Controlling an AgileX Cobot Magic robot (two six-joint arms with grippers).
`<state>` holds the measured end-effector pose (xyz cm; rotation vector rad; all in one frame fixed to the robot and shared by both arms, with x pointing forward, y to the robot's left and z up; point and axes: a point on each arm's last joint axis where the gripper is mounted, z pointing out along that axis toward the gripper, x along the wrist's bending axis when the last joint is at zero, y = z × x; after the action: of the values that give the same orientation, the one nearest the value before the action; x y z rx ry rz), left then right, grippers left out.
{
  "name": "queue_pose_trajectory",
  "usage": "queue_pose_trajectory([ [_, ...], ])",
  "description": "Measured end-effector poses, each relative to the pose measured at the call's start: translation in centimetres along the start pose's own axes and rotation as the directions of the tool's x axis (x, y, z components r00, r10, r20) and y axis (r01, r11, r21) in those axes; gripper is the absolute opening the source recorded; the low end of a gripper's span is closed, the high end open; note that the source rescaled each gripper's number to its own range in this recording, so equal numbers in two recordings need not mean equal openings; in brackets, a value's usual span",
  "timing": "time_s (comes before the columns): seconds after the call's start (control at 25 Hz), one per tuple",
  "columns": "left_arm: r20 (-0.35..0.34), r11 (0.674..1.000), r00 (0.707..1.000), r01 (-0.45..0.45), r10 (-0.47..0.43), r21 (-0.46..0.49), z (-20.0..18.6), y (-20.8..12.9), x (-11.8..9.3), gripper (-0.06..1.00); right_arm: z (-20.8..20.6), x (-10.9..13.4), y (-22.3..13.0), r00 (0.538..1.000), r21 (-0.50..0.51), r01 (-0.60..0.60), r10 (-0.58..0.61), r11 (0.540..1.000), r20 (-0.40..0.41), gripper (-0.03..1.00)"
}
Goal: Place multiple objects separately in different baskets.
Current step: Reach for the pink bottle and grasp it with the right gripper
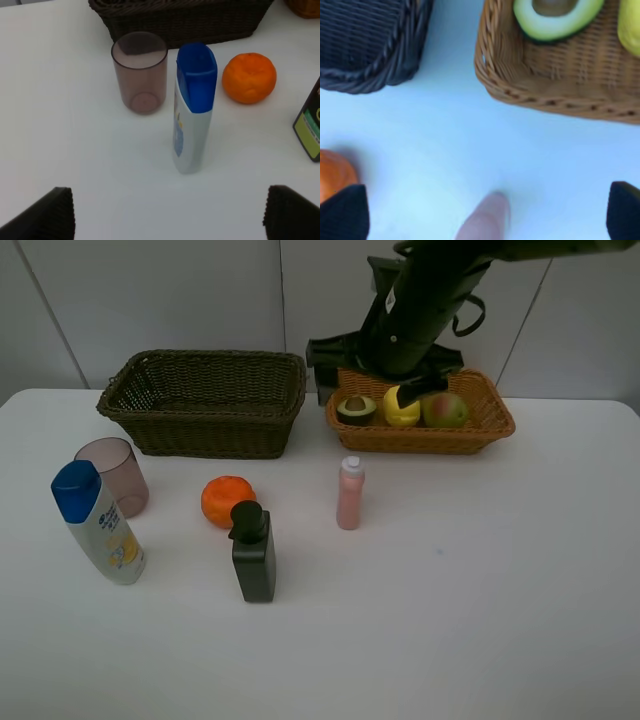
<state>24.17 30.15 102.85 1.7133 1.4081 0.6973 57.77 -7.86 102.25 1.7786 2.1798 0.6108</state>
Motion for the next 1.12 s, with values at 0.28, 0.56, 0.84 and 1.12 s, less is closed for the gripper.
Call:
queue_pose_trajectory([
  [0.28,0.0,1.0,1.0,0.0,0.0,0.0,0.0,0.0,0.0,1.0,1.6,0.9,-1.1,1.0,0.053,-0.005,0.004,0.999,0.016,1.0],
  [0.56,0.0,1.0,1.0,0.0,0.0,0.0,0.0,0.0,0.0,1.0,4.6,0.7,-3.6,1.0,0.129,-0.018,0.015,0.991,0.026,1.0],
  [0.84,0.0,1.0,1.0,0.0,0.0,0.0,0.0,0.0,0.0,1.0,6.9,1.0,-4.8,0.999,0.181,-0.045,0.044,0.982,0.01,1.0],
  [1.12,0.0,1.0,1.0,0.0,0.0,0.0,0.0,0.0,0.0,1.0,8.6,1.0,-5.5,0.999,0.216,-0.039,0.036,0.976,0.018,1.0],
])
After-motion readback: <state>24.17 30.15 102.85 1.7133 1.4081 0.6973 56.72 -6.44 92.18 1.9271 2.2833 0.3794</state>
